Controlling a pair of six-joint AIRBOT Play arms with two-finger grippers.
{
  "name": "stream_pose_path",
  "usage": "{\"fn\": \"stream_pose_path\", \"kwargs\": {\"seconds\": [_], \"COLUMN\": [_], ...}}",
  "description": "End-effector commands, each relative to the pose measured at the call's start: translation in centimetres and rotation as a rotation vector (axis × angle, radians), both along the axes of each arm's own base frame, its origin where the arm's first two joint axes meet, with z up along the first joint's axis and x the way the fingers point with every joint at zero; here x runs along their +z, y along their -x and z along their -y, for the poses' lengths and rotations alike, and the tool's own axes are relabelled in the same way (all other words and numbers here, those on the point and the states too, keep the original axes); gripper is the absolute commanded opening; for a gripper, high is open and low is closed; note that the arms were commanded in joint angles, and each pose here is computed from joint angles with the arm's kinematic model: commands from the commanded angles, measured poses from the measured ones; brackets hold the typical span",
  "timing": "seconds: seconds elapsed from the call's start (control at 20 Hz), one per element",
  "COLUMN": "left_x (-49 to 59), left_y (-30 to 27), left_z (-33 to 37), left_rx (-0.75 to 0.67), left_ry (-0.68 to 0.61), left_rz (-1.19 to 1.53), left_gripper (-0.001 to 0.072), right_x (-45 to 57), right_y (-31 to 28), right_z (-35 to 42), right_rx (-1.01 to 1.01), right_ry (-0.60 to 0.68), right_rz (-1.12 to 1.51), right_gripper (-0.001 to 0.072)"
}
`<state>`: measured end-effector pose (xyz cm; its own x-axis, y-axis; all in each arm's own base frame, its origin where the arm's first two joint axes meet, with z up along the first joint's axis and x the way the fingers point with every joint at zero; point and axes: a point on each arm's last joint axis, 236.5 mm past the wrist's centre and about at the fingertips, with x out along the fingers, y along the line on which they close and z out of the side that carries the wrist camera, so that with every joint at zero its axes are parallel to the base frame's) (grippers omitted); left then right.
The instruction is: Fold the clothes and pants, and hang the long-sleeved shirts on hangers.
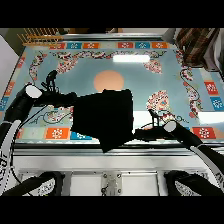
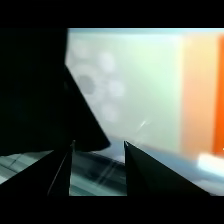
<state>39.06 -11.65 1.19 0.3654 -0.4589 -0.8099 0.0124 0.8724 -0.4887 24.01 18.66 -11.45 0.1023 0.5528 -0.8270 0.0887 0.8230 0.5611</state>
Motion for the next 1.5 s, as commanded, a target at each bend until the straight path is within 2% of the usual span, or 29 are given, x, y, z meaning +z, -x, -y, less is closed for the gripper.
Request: {"fn": "stream_pose_path", "kwargs": {"seconds": [0.0, 0.05, 0.1, 0.15, 0.2, 0.4, 0.55, 0.6, 0.7, 0.85, 1.1, 1.25, 1.45], "left_x": [0.1, 0.1, 0.1, 0.1, 0.1, 4.4, 17.1, 22.4, 32.2, 42.7, 51.8, 52.5, 50.4], "left_y": [-0.1, -0.1, -0.1, 0.0, 0.0, -1.4, -2.1, -1.2, 2.5, 10.3, 20.9, 22.9, 20.6], "left_z": [0.0, 0.0, 0.0, -0.1, -0.1, -0.6, -1.3, -1.2, -0.6, 1.2, 2.2, 2.4, 3.2], "left_rx": [0.003, 0.002, 0.002, 0.002, 0.002, 0.0, 0.007, 0.007, 0.01, -0.032, -0.076, -0.092, -0.105], "left_ry": [0.001, 0.001, 0.0, 0.0, 0.0, 0.008, 0.017, 0.021, 0.039, 0.081, 0.218, 0.264, 0.255], "left_rz": [0.002, 0.002, 0.002, 0.002, 0.002, 0.078, 0.354, 0.467, 0.699, 1.001, 1.316, 1.336, 1.232], "left_gripper": [0.0011, 0.0011, 0.0012, 0.0011, 0.0012, 0.0011, 0.0012, 0.0012, 0.0012, 0.0011, 0.0011, 0.0011, 0.0012], "right_x": [-0.7, -0.7, -0.7, -0.7, -0.7, 3.7, 15.5, 20.9, 32.2, 45.8, 55.6, 57.4, 56.5], "right_y": [-0.2, -0.5, -0.6, -0.8, -0.9, -3.4, -8.3, -9.2, -9.1, -4.9, 1.9, 3.1, 1.2], "right_z": [-2.9, -3.2, -3.3, -3.2, -3.1, -0.4, 6.8, 8.6, 10.8, 12.1, 12.8, 13.0, 12.4], "right_rx": [0.043, 0.046, 0.046, 0.045, 0.049, 0.214, 0.199, 0.154, 0.039, -0.102, -0.249, -0.3, -0.299], "right_ry": [0.006, 0.011, 0.015, 0.019, 0.025, 0.15, 0.368, 0.399, 0.399, 0.365, 0.261, 0.214, 0.185], "right_rz": [0.037, 0.055, 0.067, 0.074, 0.082, 0.228, 0.454, 0.552, 0.778, 1.089, 1.346, 1.399, 1.346], "right_gripper": [0.0349, 0.0348, 0.0299, 0.0087, 0.0012, 0.001, 0.001, 0.001, 0.0009, 0.0009, 0.001, 0.001, 0.001]}}
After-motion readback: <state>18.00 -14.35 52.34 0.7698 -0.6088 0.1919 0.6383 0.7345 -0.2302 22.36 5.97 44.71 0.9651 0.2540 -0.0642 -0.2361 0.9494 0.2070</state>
